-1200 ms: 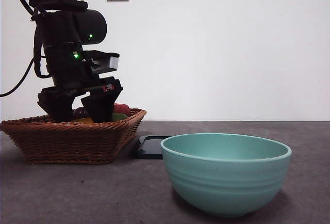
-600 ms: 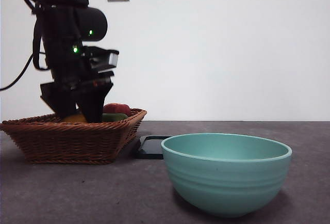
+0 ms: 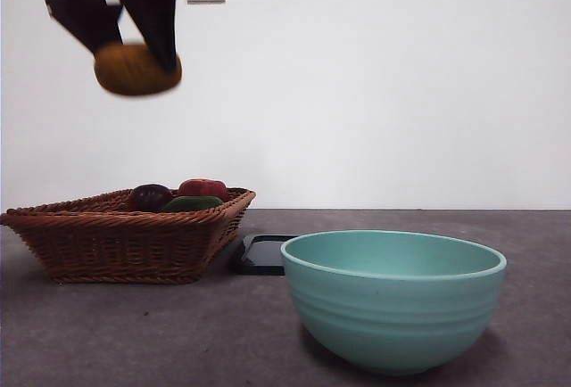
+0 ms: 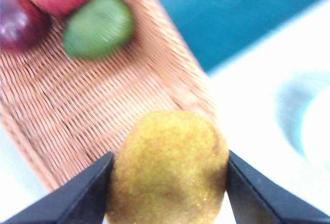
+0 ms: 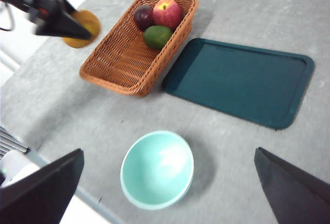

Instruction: Pick up the wifruite, put it on the bowl, pick up the plate, put it on desk

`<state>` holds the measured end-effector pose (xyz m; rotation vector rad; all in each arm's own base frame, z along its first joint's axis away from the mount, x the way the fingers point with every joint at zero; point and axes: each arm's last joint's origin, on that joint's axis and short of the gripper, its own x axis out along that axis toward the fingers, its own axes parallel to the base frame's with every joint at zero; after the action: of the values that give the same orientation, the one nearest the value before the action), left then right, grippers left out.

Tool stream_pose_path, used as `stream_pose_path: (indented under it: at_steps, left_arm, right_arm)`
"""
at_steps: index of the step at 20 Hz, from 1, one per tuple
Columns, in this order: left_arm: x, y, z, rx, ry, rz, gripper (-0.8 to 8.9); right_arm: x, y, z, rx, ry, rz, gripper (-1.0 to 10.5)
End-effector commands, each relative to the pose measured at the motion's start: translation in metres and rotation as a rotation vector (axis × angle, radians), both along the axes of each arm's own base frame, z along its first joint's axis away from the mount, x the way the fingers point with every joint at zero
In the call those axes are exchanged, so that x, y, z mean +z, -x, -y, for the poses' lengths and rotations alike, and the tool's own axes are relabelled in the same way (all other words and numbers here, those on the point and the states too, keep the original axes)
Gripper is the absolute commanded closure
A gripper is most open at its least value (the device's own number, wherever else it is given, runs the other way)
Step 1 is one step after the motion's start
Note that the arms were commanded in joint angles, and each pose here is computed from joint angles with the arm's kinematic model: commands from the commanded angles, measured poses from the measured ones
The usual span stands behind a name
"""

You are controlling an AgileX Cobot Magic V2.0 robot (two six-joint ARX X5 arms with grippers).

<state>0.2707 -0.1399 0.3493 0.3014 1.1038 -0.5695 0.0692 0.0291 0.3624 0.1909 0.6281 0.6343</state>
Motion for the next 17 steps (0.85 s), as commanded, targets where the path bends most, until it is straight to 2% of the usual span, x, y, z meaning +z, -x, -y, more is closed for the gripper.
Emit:
stream_pose_path:
  at_steps: [1, 10, 17]
  left_arm:
    - [0.011, 0.018, 0.009, -0.004, 0.014, -0.026, 5.74]
    - [0.021, 0.087, 0.069, -0.17, 0.058, -0.079, 5.74]
    - [0.016, 0.115, 0.108, -0.211, 0.117, -0.103, 5.74]
  right_arm:
    - [0.003, 0.011, 0.002, 0.009, 0.001, 0.016, 3.2]
    - [-0.004, 0.042, 0.009, -0.001, -0.006, -0.03, 3.2]
    - [-0.005, 0.044, 0.01, -0.001, -0.006, -0.034, 3.2]
